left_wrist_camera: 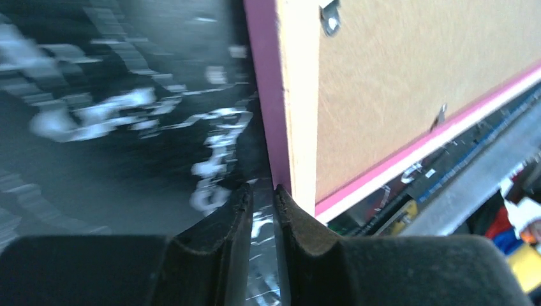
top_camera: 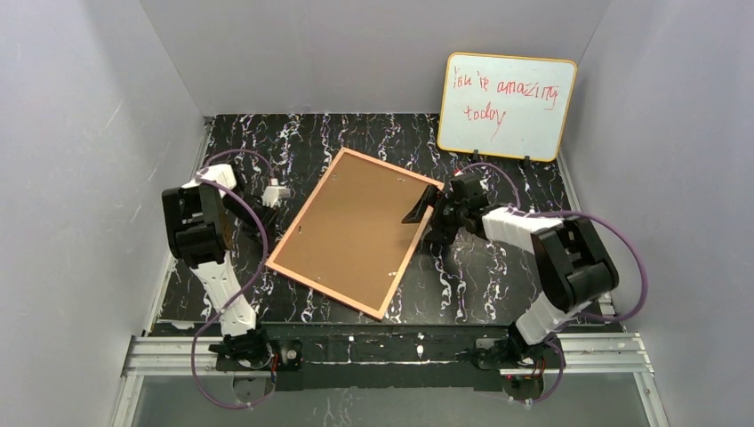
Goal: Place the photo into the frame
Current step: Adjust the photo frame at the center of the board.
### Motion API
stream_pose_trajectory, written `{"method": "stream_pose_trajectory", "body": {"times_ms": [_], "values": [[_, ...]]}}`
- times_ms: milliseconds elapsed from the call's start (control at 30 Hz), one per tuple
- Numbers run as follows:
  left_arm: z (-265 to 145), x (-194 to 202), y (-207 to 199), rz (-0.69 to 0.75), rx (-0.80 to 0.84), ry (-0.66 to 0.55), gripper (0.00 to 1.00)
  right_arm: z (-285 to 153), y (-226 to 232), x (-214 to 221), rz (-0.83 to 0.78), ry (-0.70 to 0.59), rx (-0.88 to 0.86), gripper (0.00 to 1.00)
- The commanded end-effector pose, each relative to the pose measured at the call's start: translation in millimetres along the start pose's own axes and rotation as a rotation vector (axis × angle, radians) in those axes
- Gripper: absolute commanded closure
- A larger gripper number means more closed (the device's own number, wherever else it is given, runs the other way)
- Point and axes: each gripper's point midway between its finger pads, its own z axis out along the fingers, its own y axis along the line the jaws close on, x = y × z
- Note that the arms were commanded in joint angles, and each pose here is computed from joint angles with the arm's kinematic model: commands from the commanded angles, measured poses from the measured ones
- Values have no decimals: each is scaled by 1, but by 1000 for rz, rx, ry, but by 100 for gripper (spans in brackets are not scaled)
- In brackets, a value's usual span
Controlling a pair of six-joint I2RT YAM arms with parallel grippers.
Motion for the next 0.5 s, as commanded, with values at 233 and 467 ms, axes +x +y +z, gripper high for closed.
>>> {"method": "stream_pose_trajectory", "body": {"times_ms": [233, 467], "values": [[33, 29, -74, 152, 212, 99, 81, 24, 3, -68, 14, -64, -30, 1], [24, 39, -112, 224, 323, 100, 80, 21, 10, -101, -21, -106, 46, 1]]}}
